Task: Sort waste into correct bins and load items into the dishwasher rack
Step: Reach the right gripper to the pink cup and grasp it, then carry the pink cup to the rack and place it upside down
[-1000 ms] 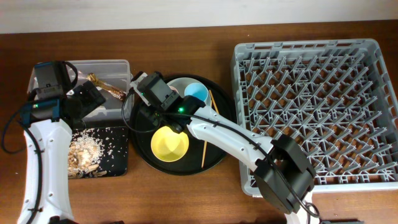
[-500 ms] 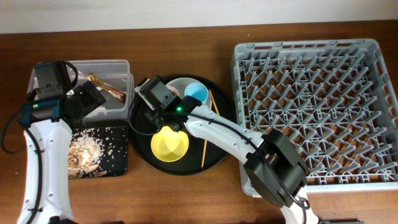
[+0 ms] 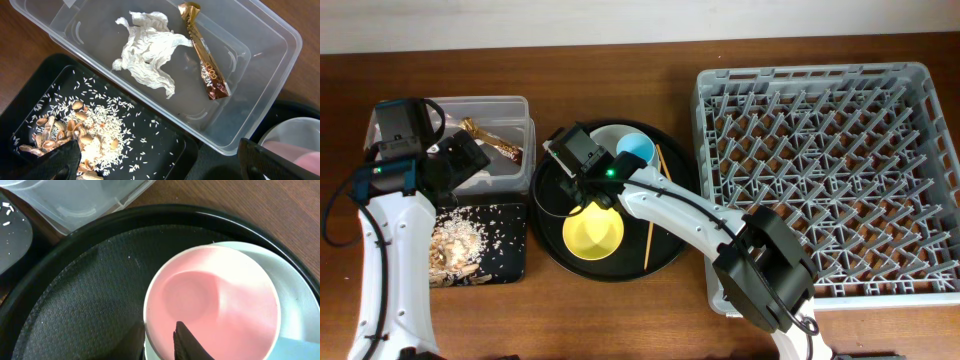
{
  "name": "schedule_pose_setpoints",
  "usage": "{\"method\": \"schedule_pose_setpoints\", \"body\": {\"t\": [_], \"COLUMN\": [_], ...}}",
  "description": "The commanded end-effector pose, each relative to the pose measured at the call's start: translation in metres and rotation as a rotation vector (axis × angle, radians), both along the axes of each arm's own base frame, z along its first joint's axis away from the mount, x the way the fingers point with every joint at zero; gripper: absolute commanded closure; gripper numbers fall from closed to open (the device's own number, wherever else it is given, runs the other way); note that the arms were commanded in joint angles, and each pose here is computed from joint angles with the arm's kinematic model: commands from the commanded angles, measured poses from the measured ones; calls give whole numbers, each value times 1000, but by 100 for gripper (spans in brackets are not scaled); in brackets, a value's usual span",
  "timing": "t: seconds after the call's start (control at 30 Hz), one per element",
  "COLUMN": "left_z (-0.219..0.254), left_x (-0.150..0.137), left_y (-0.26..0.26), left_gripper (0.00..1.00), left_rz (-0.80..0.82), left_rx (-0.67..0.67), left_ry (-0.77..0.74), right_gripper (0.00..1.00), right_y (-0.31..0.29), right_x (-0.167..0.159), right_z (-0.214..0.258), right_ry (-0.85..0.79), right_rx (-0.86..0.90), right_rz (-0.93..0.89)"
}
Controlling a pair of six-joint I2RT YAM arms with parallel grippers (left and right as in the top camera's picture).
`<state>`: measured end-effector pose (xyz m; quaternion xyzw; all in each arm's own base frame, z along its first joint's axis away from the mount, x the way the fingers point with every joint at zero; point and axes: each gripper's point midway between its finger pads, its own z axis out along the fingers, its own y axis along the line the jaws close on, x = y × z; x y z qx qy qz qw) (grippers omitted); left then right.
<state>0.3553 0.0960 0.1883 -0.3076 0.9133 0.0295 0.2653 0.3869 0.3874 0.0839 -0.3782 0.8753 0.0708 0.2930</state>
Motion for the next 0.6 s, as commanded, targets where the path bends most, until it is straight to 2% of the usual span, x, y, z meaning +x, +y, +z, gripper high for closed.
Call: {"method": "schedule_pose_setpoints", "body": {"t": [0.0,0.13,0.57], "left_z": [11,11,11], "left_x": [1,1,1], "left_y": [1,1,1], "left_gripper": [1,1,1], "left_rz": [-10,-10,-10], "left_rx": [10,10,10], "left_ry": [-27,-27,-27], "right_gripper": [78,84,83], "right_y": [-4,-4,-8], "right_x": [6,6,2], "right_z": [-6,-5,-9], "right_ry": [-4,-5,16], "right_rx": [-16,-15,-37], "right_rz": [-20,-20,-20]}}
